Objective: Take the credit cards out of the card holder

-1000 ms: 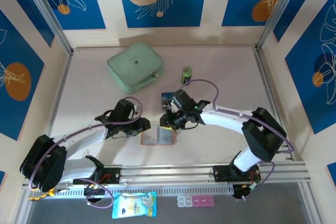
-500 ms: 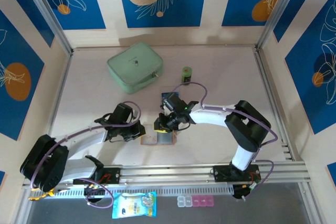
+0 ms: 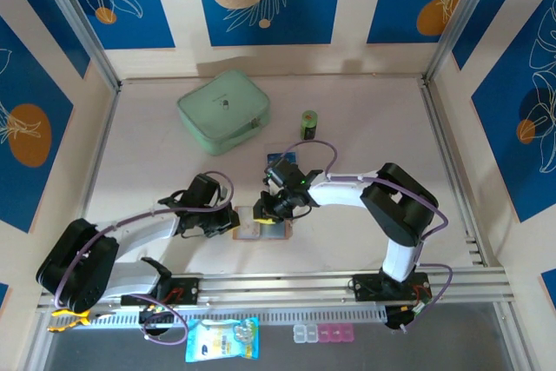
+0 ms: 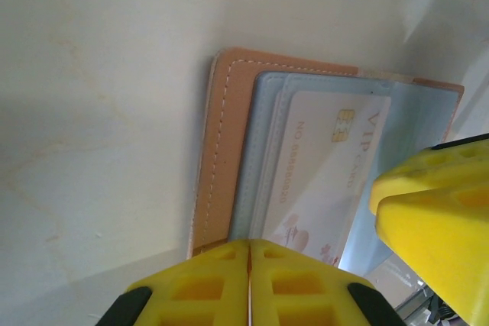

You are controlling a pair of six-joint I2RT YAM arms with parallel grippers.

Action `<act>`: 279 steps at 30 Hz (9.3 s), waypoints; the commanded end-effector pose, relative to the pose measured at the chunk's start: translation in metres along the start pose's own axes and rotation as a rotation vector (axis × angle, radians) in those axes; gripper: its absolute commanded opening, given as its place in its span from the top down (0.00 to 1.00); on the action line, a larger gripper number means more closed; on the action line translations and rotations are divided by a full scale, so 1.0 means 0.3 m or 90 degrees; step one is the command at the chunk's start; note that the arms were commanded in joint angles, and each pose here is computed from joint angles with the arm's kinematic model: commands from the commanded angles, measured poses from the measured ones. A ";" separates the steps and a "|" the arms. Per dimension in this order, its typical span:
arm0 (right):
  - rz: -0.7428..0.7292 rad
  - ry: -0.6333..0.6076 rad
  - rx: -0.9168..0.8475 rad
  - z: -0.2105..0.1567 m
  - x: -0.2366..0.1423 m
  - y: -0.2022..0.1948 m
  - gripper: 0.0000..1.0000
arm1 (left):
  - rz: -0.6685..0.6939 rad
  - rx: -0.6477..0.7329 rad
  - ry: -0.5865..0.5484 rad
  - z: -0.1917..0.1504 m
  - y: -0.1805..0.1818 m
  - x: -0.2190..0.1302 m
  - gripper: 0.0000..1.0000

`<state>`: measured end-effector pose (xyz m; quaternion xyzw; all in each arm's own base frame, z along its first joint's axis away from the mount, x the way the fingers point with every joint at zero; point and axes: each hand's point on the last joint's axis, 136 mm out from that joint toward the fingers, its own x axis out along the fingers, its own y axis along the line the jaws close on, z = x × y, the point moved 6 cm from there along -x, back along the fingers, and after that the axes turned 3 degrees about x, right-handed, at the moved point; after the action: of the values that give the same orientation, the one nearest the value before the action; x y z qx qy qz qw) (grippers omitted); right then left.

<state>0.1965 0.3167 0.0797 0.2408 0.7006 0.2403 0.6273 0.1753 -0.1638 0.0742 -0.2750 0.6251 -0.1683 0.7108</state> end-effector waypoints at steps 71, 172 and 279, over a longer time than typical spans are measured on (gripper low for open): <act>-0.036 -0.014 -0.018 -0.036 -0.046 0.003 0.70 | -0.025 0.018 -0.014 0.015 -0.026 -0.035 0.94; -0.080 -0.046 -0.019 -0.054 -0.145 -0.060 0.98 | 0.003 -0.003 0.028 -0.015 0.018 0.029 0.97; -0.228 0.038 -0.914 0.435 -0.598 0.104 1.00 | -0.007 -0.001 -0.025 0.009 -0.019 -0.034 0.80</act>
<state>0.3398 0.2272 0.2176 -0.3616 0.4289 0.5121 0.6504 0.1789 -0.1655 0.0856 -0.2829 0.6075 -0.1804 0.7200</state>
